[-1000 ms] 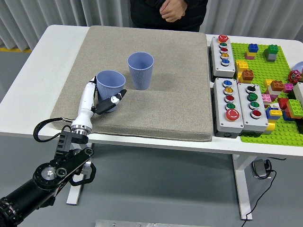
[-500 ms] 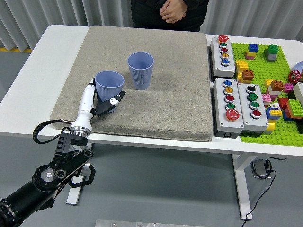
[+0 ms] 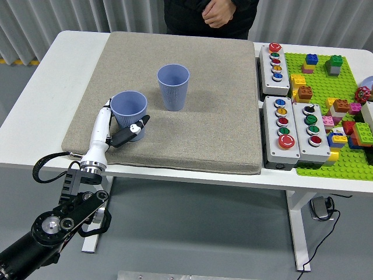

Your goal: Pick cup pour cup place

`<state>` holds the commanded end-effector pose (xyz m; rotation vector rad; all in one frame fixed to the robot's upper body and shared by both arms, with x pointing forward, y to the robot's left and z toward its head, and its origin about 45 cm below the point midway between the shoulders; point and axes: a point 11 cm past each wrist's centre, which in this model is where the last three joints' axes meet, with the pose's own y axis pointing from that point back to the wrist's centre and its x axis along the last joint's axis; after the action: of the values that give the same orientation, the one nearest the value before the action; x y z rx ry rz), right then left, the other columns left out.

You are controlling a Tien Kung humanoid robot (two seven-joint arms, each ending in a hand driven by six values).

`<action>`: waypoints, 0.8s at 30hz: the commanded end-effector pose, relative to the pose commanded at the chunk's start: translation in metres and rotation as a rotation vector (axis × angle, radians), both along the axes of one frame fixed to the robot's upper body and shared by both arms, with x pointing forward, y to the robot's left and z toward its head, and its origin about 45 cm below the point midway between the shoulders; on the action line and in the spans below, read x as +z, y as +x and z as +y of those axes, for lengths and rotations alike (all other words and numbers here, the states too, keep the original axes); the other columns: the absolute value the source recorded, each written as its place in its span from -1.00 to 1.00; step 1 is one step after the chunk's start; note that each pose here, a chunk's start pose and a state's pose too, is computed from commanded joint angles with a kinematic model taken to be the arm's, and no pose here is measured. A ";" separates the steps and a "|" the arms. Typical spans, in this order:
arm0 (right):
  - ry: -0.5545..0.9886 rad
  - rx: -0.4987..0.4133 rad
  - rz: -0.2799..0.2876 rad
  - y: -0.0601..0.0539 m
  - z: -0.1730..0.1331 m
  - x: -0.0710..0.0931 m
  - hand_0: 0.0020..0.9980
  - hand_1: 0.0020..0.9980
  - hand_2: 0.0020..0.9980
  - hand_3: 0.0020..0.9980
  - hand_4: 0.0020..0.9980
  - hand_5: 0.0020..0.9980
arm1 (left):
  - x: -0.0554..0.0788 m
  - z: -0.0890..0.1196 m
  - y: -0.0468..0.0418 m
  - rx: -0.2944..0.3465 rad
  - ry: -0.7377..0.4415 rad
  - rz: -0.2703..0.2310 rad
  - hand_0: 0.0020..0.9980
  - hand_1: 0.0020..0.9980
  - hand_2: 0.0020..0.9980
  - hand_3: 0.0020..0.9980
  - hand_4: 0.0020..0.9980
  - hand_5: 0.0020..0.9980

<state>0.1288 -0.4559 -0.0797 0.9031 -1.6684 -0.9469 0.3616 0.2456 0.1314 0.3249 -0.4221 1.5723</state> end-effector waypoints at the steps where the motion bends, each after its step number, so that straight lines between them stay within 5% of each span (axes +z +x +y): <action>1: 0.000 0.000 0.001 -0.001 0.000 0.000 0.40 0.31 0.21 0.20 -0.98 -0.25 | -0.001 0.000 -0.0015 0.001 0.000 0.002 0.39 0.46 0.77 0.80 0.92 0.02; 24: 0.001 -0.006 0.001 -0.002 0.000 -0.001 0.40 0.31 0.21 0.20 -0.98 -0.24 | -0.009 0.008 -0.0197 -0.018 0.026 0.030 0.42 0.51 0.82 0.82 0.93 0.03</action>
<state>0.1265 -0.4556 -0.0805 0.8982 -1.6711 -0.9522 0.3419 0.2538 0.1223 0.3632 -0.4214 1.5440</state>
